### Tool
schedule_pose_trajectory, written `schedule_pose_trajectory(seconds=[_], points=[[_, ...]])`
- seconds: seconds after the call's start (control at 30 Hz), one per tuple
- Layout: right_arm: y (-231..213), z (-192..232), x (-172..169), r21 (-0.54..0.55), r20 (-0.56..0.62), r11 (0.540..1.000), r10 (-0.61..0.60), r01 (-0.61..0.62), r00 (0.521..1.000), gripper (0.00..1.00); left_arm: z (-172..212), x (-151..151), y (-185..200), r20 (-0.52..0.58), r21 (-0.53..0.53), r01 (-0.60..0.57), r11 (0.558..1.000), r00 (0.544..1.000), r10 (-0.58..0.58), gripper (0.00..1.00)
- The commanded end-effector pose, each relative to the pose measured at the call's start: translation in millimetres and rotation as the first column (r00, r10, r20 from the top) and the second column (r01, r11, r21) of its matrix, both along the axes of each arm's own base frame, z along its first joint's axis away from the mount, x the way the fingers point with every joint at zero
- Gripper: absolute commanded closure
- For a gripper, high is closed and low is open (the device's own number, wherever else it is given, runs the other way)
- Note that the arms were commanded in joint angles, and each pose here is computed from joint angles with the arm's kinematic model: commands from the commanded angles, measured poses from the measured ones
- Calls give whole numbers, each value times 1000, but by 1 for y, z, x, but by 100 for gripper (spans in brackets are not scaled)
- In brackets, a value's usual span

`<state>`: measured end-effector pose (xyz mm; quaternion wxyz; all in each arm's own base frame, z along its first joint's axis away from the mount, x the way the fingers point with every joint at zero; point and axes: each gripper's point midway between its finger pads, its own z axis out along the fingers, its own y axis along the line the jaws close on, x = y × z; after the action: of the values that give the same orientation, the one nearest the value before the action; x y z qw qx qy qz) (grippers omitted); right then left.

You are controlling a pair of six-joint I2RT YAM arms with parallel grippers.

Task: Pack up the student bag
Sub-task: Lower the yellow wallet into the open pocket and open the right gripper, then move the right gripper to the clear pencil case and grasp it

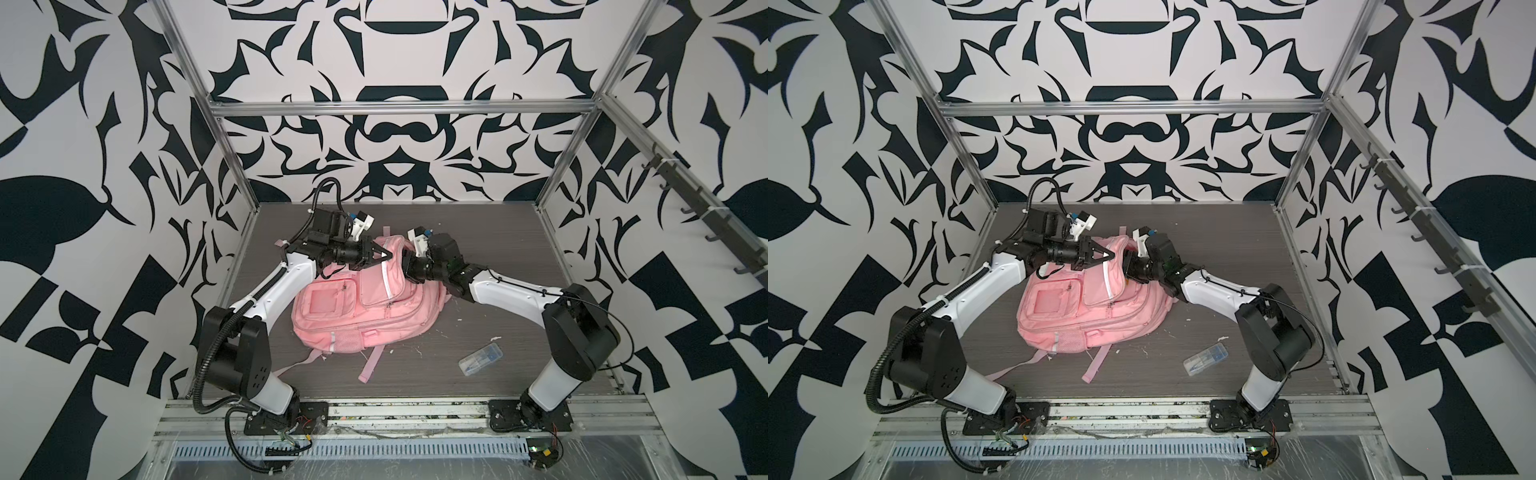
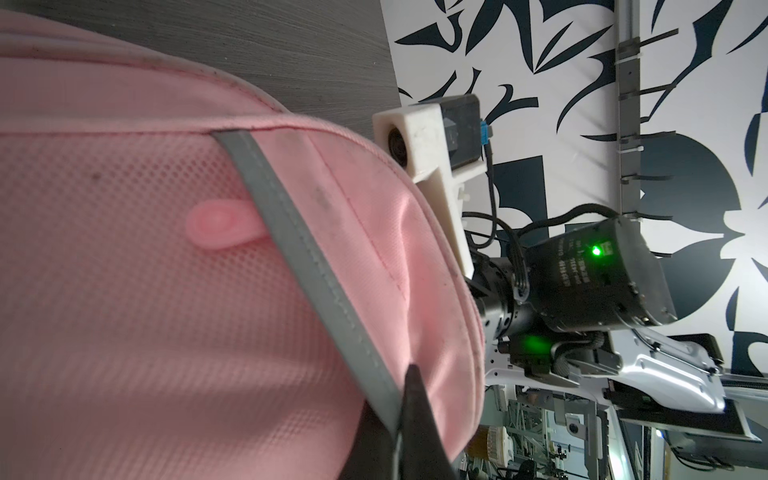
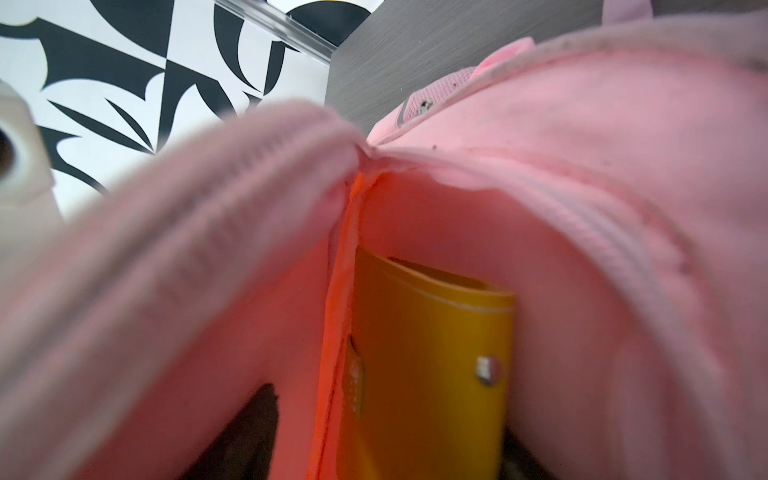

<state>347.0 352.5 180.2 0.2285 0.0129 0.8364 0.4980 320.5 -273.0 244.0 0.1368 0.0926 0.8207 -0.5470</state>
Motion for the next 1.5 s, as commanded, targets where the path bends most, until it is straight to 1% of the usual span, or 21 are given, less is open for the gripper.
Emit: schedule_pose_trajectory(seconds=[0.0, 0.1, 0.17, 0.2, 0.3, 0.43, 0.57, 0.7, 0.83, 0.97, 1.03, 1.1, 1.17, 1.23, 1.3, 1.33, 1.47], points=[[11, 40, -5, 64, 105, 997, 26, -32, 994, 20, 63, -15, -16, 197, -117, 115, 987, 976, -90, 100], [1, 45, -10, -1, 125, 1000, 25, -25, 992, 12, 52, -11, -10, 177, -86, 76, 993, 982, -60, 100], [-8, 49, -15, -38, 142, 999, 14, -8, 990, 3, 37, -5, -3, 139, -41, 37, 998, 990, -31, 100], [-13, 51, -17, -50, 149, 999, 8, -1, 989, 1, 32, -3, 0, 130, -25, 25, 999, 991, -21, 100], [-27, 54, -23, -101, 164, 995, -5, 21, 986, 1, 22, 4, 9, 117, -9, -12, 1000, 993, 13, 100], [-38, 54, -30, -146, 164, 989, -10, 35, 986, 1, 16, 8, 12, 110, -7, -15, 1000, 994, 15, 100], [-48, 60, -34, -166, 175, 984, -29, 59, 984, 1, 11, 9, 12, 107, 0, -10, 1000, 994, 10, 100], [-48, 66, -39, -192, 184, 981, 7, 29, 983, 1, -1, 10, 13, 87, 22, -14, 1000, 996, 12, 100], [-50, 78, -40, -201, 210, 979, 17, 26, 978, 1, -9, 13, 14, 74, 36, -19, 999, 997, 16, 100], [-60, 83, -42, -230, 208, 971, -10, 59, 978, 1, -13, 15, 10, 71, 48, -17, 999, 997, 13, 100], [-75, 83, -45, -264, 200, 958, -54, 107, 978, 1, -16, 14, 4, 72, 57, -6, 998, 997, 2, 100], [-95, 76, -50, -321, 154, 933, -120, 165, 981, 1, -21, 12, -6, 76, 83, 13, 996, 997, -20, 100], [-122, 63, -59, -407, 57, 890, -202, 207, 978, 2, -32, 10, -15, 64, 122, 27, 992, 997, -35, 100], [-141, 54, -72, -476, -3, 852, -251, 220, 968, 2, -43, 11, -20, 55, 151, 22, 988, 998, -30, 100], [-159, 50, -85, -507, -28, 824, -309, 253, 951, 2, -55, 13, -21, 45, 181, 3, 984, 999, -11, 95], [-170, 46, -93, -520, -38, 808, -346, 277, 937, 2, -60, 15, -20, 43, 191, -7, 981, 999, -1, 89], [-216, 17, -129, -612, -98, 719, -483, 330, 870, 1, -67, 13, -23, 55, 216, 1, 976, 998, -13, 58]])
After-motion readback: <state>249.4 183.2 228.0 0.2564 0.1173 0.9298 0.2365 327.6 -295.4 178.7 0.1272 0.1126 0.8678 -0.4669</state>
